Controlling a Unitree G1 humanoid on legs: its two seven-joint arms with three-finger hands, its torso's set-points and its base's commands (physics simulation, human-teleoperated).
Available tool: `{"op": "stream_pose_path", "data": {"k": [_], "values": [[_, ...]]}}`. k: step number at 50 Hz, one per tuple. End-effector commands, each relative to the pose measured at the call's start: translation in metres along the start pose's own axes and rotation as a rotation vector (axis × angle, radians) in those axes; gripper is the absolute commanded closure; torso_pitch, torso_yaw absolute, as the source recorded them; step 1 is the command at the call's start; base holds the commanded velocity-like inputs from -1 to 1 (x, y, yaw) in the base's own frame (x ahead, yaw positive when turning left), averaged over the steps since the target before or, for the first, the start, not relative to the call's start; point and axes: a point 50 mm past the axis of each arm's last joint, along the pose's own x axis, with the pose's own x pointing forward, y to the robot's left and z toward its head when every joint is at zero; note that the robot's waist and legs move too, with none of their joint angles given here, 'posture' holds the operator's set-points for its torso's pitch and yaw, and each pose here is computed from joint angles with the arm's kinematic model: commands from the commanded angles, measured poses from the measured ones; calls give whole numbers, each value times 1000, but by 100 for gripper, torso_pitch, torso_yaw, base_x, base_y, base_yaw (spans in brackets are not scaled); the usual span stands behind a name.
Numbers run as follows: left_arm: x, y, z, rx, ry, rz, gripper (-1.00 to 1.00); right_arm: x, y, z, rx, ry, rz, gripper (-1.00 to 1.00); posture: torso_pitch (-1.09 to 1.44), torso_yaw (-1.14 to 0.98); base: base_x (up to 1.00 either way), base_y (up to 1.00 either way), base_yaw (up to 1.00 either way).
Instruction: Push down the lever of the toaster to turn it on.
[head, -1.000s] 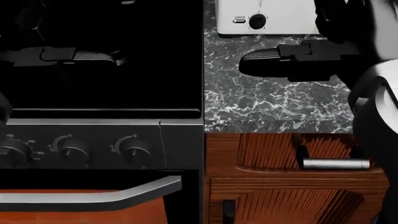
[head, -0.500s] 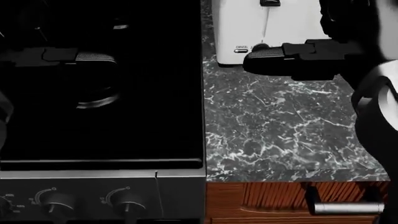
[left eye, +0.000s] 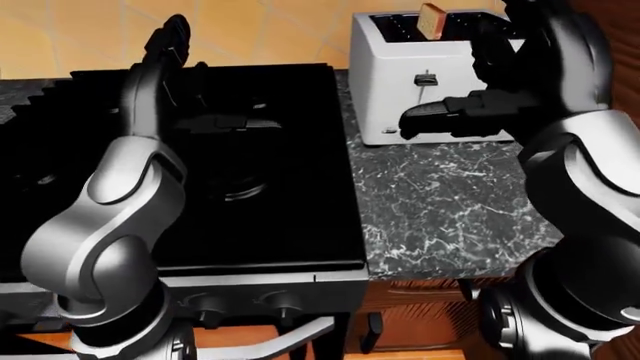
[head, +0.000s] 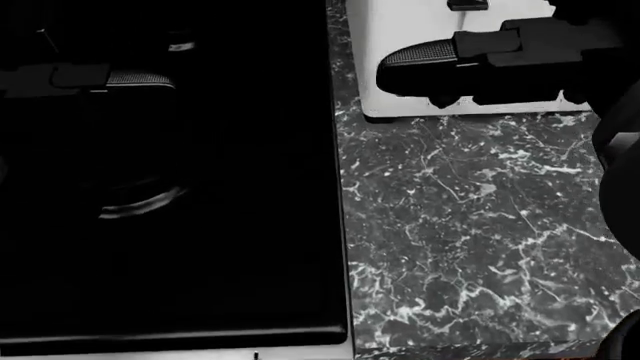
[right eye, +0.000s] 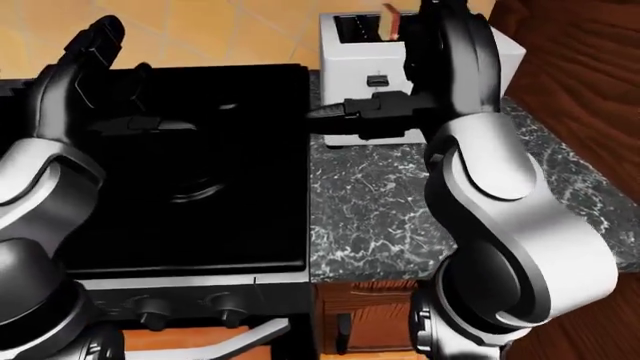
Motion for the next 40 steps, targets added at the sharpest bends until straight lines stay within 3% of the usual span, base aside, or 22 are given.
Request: {"op": "stream_pose_path", "data": {"k": [1, 18, 40], "values": [[-2, 1, 14, -3, -82, 5, -100, -3, 2, 14, 1, -70, 6, -100, 0, 0, 0, 0, 0], [0, 0, 13, -2, -65, -2, -100, -2, 5, 11, 5, -68, 27, -100, -12, 0, 0, 0, 0], [1, -1, 10, 1, -61, -3, -100, 10, 11, -18, 27, -20, 53, -100, -30, 0, 0, 0, 0]]}}
